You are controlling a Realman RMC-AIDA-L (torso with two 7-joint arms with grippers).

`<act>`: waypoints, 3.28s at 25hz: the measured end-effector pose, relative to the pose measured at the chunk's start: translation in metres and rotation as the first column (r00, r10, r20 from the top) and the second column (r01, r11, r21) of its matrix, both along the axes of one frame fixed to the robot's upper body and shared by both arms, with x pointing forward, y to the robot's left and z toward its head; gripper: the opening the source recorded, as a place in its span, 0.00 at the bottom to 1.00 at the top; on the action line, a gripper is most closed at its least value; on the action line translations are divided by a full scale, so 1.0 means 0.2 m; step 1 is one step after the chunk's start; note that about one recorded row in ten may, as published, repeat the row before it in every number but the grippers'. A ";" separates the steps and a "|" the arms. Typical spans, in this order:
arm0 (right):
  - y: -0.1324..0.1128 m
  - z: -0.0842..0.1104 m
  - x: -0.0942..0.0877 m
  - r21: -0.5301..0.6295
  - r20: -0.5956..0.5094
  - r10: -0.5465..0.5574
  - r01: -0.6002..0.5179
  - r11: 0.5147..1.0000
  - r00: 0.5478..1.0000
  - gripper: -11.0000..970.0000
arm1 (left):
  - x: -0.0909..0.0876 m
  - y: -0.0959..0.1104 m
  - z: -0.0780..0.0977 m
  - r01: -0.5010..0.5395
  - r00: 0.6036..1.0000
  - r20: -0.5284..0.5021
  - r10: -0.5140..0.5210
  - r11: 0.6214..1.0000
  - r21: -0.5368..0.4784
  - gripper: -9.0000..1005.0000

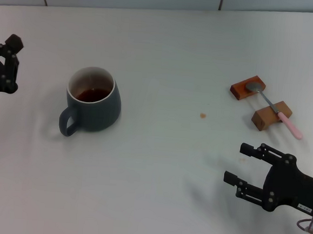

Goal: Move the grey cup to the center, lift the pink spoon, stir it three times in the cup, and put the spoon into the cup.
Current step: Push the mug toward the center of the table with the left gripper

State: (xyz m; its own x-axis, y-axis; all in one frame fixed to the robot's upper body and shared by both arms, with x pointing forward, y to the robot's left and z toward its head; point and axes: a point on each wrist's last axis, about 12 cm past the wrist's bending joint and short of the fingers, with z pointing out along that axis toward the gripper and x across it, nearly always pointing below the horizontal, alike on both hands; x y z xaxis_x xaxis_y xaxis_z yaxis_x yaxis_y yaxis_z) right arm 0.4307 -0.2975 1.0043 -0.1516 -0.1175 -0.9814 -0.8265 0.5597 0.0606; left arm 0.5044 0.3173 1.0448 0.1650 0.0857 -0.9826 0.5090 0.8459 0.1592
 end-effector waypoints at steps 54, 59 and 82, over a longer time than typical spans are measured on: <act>0.00 0.01 0.03 -0.009 0.008 -0.006 0.006 1.000 1.000 0.76 | 0.13 -0.50 -0.23 0.120 0.983 -0.173 -0.066 0.941 0.318 0.03; 0.00 0.01 0.04 -0.008 0.009 -0.005 0.005 1.000 1.000 0.76 | 0.12 -0.56 -0.23 0.138 0.978 -0.191 -0.083 0.946 0.293 0.03; 0.01 0.01 0.03 -0.006 0.007 0.004 -0.004 1.000 1.000 0.76 | 0.13 -0.89 -0.19 0.217 0.948 -0.282 -0.151 0.951 0.221 0.04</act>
State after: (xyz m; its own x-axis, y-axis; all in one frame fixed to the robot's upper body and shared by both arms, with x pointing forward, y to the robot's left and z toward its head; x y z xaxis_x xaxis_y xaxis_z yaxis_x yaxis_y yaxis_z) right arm 0.4371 -0.2962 1.0061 -0.1439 -0.1235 -0.9819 -0.8293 0.5565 0.0515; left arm 0.5297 0.1398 1.0066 -0.0552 0.3228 -0.9449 0.7035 0.6841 0.1926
